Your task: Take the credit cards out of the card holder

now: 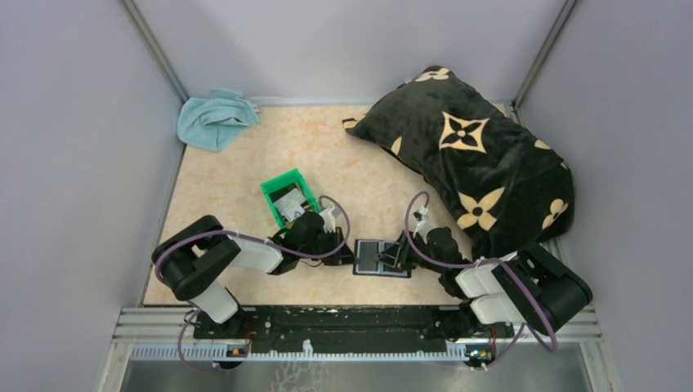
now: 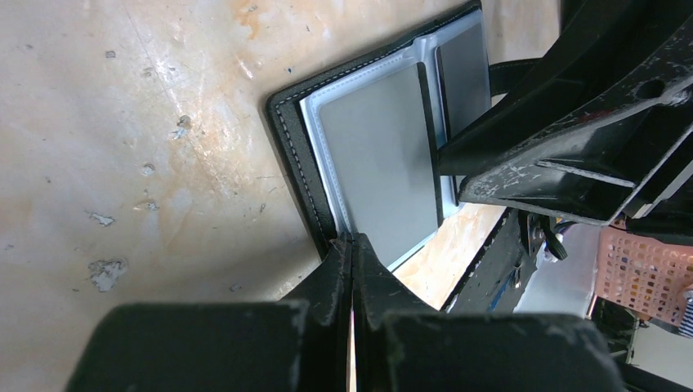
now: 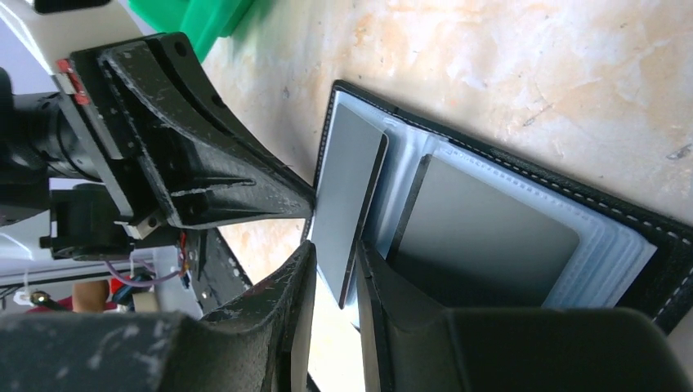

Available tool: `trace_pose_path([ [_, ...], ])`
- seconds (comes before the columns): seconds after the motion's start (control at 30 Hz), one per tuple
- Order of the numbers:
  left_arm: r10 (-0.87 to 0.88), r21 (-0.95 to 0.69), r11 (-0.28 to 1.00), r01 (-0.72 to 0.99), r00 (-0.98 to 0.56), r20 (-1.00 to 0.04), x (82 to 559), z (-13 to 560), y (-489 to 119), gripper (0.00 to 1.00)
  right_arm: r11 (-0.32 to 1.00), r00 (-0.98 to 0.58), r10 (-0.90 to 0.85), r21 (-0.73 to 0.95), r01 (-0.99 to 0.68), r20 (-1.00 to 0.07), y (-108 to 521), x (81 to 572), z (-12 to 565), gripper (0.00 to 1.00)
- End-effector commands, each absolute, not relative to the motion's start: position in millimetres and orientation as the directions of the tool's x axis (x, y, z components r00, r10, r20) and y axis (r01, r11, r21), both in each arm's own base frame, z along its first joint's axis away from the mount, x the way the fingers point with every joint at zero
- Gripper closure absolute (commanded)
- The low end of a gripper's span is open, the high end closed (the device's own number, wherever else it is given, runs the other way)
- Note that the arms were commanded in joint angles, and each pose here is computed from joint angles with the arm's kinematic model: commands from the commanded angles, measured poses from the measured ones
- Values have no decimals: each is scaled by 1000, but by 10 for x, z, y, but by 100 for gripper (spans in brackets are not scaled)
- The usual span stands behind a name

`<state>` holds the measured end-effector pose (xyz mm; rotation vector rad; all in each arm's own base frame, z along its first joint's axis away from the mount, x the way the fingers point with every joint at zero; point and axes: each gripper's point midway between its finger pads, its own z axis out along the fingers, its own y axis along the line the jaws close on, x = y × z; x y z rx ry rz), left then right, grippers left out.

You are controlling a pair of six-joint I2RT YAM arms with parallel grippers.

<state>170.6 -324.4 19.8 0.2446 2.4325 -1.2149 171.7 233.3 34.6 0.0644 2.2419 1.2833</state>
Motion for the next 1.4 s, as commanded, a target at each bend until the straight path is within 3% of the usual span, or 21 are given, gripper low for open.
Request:
trace_pose_path([
  [0.0,7,-675,677,292,-920,-391,1628,-77,-3100,100,418,-816,331,849,-323,-473,2473,1756,716,75],
  [0.27,9,-680,672,292,-922,-387,1635,-81,-3123,100,384,-814,341,860,-336,-470,2491,1735,792,75],
  [0.7,12,-680,672,294,-922,-386,1636,-83,-3131,100,491,-824,269,807,-329,-499,2538,1759,546,74],
  [1.37,12,-682,671,290,-924,-382,1631,-97,-3133,100,482,-806,314,816,-320,-502,2370,1714,630,75],
])
